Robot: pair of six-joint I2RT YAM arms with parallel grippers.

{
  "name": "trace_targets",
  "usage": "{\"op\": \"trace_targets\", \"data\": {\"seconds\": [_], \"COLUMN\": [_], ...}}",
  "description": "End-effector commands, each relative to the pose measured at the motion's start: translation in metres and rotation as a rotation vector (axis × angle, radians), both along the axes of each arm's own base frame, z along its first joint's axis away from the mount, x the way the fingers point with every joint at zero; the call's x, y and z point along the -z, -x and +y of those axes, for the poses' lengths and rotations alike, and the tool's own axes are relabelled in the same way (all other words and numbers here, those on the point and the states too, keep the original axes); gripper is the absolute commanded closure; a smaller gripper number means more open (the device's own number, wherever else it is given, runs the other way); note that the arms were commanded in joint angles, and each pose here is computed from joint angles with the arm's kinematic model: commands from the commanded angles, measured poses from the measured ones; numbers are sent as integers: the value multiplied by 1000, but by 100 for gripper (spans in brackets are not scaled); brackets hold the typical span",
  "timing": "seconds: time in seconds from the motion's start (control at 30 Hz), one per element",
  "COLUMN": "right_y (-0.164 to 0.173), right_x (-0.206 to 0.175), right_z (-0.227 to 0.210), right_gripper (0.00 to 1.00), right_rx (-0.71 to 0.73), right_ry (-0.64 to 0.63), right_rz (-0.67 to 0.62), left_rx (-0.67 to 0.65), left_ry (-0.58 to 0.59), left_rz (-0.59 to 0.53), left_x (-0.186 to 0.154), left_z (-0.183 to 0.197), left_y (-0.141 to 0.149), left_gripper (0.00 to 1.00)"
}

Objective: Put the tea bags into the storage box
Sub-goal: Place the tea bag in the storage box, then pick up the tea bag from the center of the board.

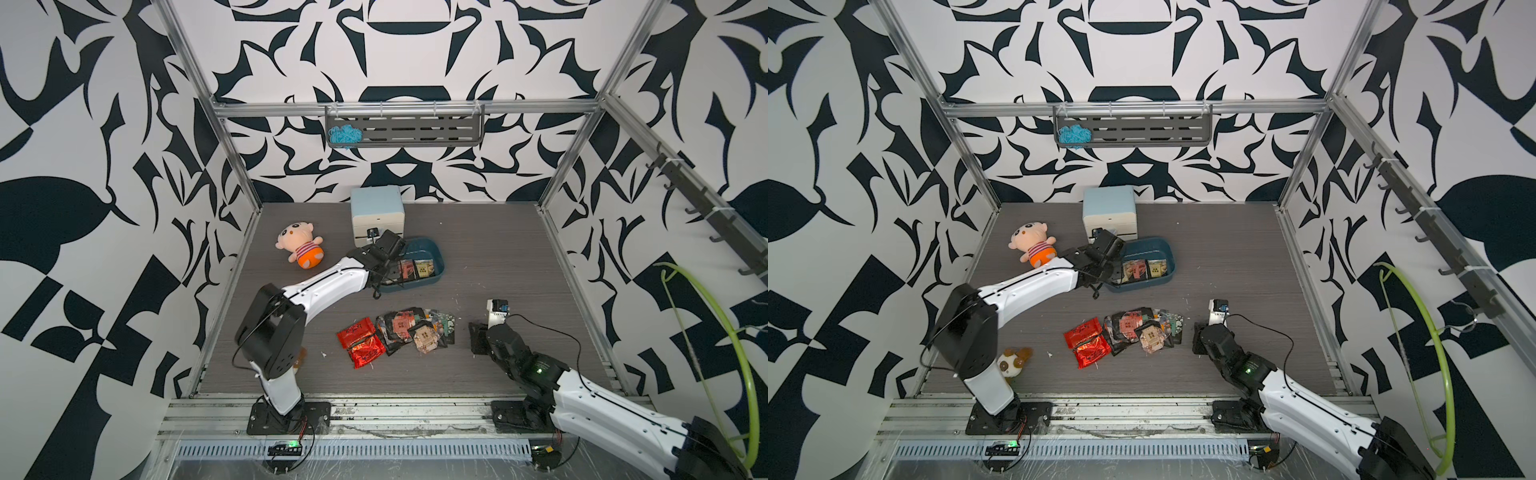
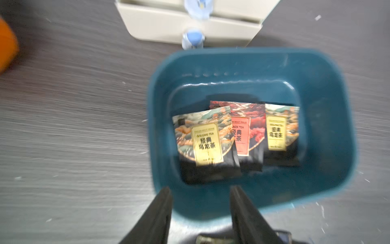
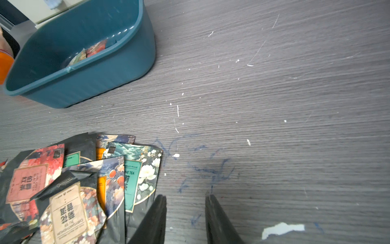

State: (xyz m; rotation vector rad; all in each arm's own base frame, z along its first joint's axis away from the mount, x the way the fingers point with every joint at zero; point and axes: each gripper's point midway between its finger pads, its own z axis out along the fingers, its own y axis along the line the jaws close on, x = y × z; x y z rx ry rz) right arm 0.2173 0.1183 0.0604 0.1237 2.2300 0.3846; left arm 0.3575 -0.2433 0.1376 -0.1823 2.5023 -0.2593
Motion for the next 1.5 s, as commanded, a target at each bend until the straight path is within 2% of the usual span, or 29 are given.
{"op": "trace_targets", "data": {"seconds": [0.0,0.2,0.37,0.53,0.77,0.9,1.1,1.23,1.47], "right_y": [-6,-5,-5,-4,4,7,4,2,9], "right_x": [-19,-20,-22,-28,-39,-43,-47,-34,3], "right_z": [6,9,10,14,32,43,71,92,128], "right_gripper": [65,65,65,66,66,66,68,76,87], "right_rx": [-7,-21,-33,-59,-178,-231,-342,-414,-532], "right_ry": [-30,-38,-41,-51,-120,-147,-129,-91,-58], "right_rz": [-46,-44,-49,-65,-101,-97,-33,61,200], "left_rx": [-45,-75,-48,2,232,289,253,196,181], "left_ry": [44,206,391,388,339,353,404,454,466], "left_rz": [-8,42,23,6,67,99,98,106,128], "left_x": [-13,-12,-21,-18,-1,9,26,40,52], "left_z": [19,31,24,12,-37,-54,-53,-48,-48], "left_y": [20,63,98,131,176,189,190,190,193], "left_gripper": [47,47,47,45,44,44,44,44,45]}}
